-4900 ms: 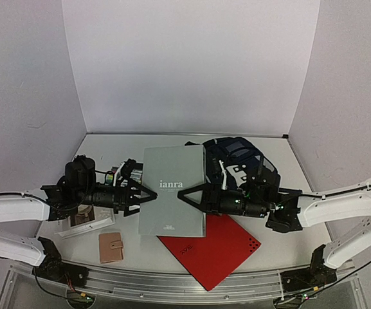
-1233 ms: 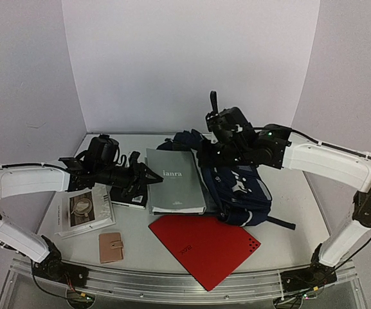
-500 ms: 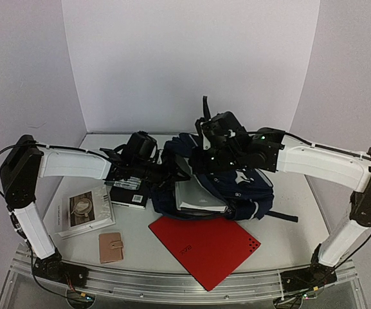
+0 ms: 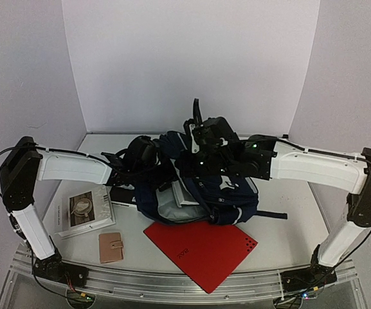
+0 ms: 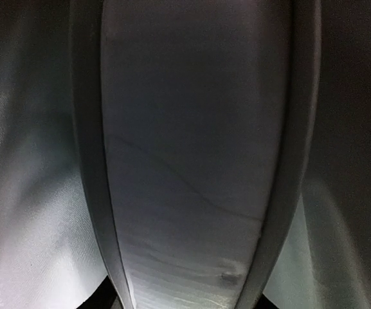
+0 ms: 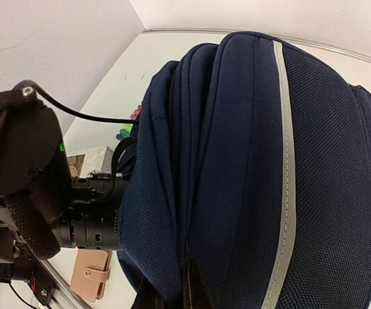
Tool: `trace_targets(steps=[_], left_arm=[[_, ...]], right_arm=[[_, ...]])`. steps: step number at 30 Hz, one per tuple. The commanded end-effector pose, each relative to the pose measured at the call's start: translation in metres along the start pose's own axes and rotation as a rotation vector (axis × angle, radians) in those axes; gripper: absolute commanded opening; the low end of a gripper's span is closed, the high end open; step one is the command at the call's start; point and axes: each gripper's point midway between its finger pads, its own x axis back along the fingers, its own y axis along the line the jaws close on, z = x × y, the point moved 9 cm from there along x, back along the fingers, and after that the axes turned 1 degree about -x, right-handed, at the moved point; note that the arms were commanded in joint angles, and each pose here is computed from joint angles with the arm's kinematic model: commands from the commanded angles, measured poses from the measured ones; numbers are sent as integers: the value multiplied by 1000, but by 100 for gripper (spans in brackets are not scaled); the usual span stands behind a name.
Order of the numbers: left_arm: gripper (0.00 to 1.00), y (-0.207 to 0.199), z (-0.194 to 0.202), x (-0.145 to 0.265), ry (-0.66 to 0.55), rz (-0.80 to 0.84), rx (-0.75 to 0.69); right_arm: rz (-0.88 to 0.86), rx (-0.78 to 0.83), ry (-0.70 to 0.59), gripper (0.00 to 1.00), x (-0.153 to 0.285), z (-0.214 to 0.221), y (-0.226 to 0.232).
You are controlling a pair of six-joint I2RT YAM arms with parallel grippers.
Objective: Pack the student bag
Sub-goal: Place the book in the student bag.
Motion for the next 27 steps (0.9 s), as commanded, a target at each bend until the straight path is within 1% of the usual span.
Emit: trace_targets(steps=[1,6,8,10,13,17,20,23,27], left_arm=[[16,-27,-22,36,-211,86,-29],[17,-37,-22,21,-178,124,-45],[19,-41,-18,11,-157,135,-60],[24,-42,-15,2,-136,132,-73],[33,-37,-11,-2,-119,110,-92],[53,-29,-9,14,-127,23,-130],[70,-25,-6,34,-132,-22,-153],[79,-21,-2,49,-114,-58,-169],[83,-15,2,60,-106,-72,-154]], right_arm=[[-162,-86,-201,0,44,-41,24],[-189,-116,-197,0,42,-41,27],[-185,-136,-203,0,40,-41,26],[-174,-148,-208,0,38,-41,26],[-139,-168,-227,0,38,-41,22],[-83,-194,-256,0,42,-39,12],[-45,-203,-270,0,45,-37,6],[-17,-202,-271,0,44,-35,3],[-6,-202,-255,0,38,-32,2]])
